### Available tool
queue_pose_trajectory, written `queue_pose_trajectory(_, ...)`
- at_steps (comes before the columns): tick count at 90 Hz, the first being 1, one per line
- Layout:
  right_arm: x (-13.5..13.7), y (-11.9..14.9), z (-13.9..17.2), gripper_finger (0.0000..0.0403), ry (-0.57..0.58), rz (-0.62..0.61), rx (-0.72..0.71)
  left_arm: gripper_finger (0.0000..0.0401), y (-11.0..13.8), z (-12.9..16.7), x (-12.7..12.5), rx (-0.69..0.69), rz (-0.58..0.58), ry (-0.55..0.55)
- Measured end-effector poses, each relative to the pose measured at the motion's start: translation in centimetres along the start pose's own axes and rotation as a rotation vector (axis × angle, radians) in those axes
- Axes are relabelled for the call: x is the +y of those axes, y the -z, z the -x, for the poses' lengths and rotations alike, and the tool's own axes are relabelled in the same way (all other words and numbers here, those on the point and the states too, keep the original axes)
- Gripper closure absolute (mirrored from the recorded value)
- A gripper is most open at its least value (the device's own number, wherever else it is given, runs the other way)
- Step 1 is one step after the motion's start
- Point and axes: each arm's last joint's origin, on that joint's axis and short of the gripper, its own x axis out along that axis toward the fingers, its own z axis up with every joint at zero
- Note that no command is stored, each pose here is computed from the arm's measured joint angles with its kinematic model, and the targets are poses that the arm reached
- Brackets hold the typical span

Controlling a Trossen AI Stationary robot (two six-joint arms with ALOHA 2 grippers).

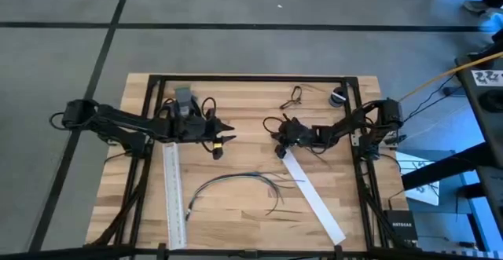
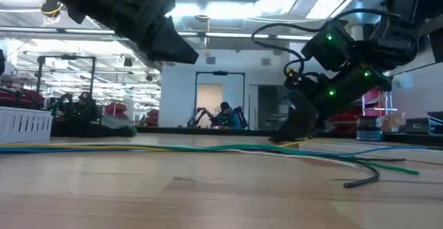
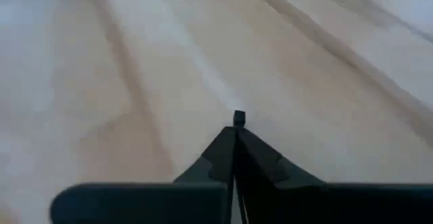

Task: Ziptie cables
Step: Put the black zip tie on the cable wires

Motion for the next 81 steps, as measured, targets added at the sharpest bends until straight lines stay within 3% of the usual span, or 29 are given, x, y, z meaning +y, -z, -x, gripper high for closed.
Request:
queue_pose_trajectory(19, 1.3, -2.9, -0.4, 0.0403, -0.105, -0.022, -0.149, 0.0274, 0.0, 0.0, -0.1, 0.001, -0.006, 0.004)
queue_pose_trajectory(42, 2.8, -8.1, 1.0, 0.0403, -0.222, -0.045, -0.443, 0.0274, 0.2, 0.1, -0.3, -0.007, -0.016, 0.001)
queue_pose_trajectory(60, 4.1, -11.8, 2.1, 0.0403, -0.298, -0.039, -0.633, 0.0274, 1.9, 0.5, 0.0, -0.266, 0.088, 0.025)
queue_pose_trajectory(81, 5.6, -15.1, 2.4, 0.0403, -0.335, 0.027, -0.706, 0.0274, 1.7, -1.7, -0.1, -0.351, 0.108, 0.032)
